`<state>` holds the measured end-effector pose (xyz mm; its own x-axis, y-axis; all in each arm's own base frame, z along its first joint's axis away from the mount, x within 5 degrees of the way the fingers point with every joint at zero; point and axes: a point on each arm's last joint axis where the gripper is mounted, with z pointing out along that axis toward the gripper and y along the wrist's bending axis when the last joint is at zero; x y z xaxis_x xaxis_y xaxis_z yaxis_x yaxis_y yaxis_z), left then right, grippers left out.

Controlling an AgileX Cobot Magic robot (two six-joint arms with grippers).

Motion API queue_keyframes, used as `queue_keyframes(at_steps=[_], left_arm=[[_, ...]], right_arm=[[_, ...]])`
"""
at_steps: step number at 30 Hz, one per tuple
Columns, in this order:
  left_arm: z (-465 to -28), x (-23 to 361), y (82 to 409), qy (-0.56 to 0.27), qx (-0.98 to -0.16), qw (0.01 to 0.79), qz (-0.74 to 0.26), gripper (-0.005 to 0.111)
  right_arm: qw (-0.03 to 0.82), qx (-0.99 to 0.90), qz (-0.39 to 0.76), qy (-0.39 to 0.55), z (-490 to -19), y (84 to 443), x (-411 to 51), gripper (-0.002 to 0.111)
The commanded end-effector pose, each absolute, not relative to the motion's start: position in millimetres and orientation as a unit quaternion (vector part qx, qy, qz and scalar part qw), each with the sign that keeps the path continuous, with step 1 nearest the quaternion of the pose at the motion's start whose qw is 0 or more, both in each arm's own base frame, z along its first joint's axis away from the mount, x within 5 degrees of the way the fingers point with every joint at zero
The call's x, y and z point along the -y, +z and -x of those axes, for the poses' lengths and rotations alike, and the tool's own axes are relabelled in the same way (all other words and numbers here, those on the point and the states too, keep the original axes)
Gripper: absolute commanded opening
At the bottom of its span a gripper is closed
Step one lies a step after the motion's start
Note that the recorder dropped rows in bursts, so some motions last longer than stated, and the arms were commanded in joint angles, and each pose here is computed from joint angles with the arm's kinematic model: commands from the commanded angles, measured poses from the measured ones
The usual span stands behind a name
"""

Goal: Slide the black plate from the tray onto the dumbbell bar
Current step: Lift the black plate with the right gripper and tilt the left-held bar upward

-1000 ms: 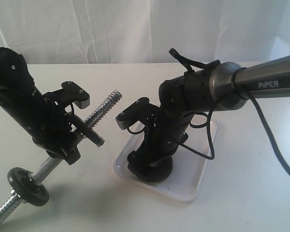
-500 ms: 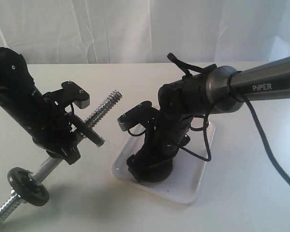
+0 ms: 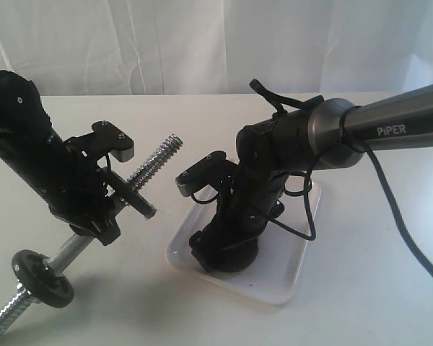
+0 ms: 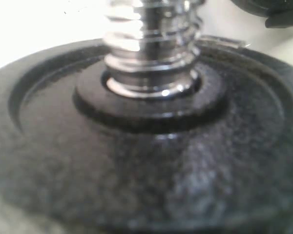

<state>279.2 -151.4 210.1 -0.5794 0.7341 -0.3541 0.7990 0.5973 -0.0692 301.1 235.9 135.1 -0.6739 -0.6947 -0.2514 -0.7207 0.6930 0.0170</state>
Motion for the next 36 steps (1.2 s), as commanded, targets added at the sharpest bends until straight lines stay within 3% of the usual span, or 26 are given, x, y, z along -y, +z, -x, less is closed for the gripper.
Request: queue_keyframes(at_steps=[1,5,17,21,25,36], left_arm=[[-278,155,234,-0.137,-0.880,0.191,-0.413,0.000],[-278,155,234,-0.137,-0.880,0.191,-0.413,0.000],[-278,155,234,-0.137,-0.880,0.191,-0.413,0.000],[-278,155,234,-0.137,-0.880,0.191,-0.413,0.000],[-278,155,234,-0.137,-0.880,0.191,-0.413,0.000],[-277,155,234,-0.138,-0.879,0.190,-0.415,0.000]], right_arm=[[0.068,-0.918,0.386,0.052,-293,123,-234,0.105],[0.068,-0.920,0.382,0.052,-293,123,-233,0.100],[0.031,-0.921,0.385,0.037,-288,123,-229,0.060],[0.039,-0.919,0.392,0.002,-292,124,-223,0.035],[0.072,-0.908,0.411,-0.049,-303,141,-219,0.000],[0.154,-0.910,0.383,-0.034,-298,204,-213,0.000]])
